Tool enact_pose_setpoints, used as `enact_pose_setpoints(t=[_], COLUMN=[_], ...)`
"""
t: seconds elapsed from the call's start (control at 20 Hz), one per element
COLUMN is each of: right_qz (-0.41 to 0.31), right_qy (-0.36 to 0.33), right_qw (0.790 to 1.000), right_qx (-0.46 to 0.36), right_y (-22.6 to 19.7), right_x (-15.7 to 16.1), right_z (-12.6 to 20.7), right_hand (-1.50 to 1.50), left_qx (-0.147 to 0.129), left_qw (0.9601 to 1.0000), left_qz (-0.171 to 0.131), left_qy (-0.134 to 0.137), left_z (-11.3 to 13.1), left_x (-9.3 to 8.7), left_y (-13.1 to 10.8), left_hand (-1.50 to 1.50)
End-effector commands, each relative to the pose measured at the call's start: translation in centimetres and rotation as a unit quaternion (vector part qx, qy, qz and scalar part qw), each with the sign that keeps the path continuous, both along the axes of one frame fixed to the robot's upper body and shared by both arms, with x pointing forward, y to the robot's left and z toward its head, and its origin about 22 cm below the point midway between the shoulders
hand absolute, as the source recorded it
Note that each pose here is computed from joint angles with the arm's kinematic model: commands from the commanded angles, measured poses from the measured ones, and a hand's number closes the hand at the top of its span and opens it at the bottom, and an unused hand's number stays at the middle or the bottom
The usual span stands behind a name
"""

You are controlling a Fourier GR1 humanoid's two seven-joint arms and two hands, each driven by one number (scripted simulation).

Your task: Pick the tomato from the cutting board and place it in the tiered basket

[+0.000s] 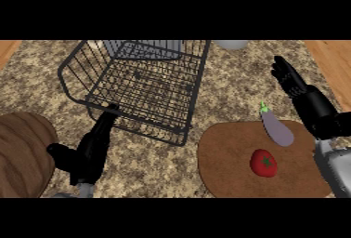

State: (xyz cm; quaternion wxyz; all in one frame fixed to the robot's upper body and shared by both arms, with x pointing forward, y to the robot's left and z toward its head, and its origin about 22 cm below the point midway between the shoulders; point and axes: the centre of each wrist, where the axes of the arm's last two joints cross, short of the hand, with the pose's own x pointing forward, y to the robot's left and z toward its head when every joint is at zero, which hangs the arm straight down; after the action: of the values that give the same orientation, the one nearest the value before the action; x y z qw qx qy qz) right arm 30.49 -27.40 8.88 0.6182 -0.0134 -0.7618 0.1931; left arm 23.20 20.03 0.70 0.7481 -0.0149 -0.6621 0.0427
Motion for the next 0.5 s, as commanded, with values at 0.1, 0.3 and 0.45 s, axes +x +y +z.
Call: enact_pose_setpoints(t=[0.1, 0.3, 0.45], right_qz=[-0.156, -0.350, -0.372], right_qy=[0.027, 0.067, 0.068], right_qw=[0.986, 0.932, 0.914], right_qx=[0.053, -0.068, 0.146], right_y=[2.5, -2.3, 7.3], right_x=[-0.2, -0.4, -0.1], right_z=[-2.0, -5.1, -6.5], right_hand=[-1.50, -1.50, -1.50], left_qx=[0.047, 0.085, 0.092], left_qw=[0.9974, 0.9922, 0.9892], left_qz=[-0.042, -0.076, -0.108], left_qy=[-0.035, -0.051, -0.038], left_z=[0.2, 0.1, -0.5], left_x=[1.2, 0.9, 1.5], left_y=[2.8, 2.8, 2.8], left_hand=[0.00, 0.00, 0.00])
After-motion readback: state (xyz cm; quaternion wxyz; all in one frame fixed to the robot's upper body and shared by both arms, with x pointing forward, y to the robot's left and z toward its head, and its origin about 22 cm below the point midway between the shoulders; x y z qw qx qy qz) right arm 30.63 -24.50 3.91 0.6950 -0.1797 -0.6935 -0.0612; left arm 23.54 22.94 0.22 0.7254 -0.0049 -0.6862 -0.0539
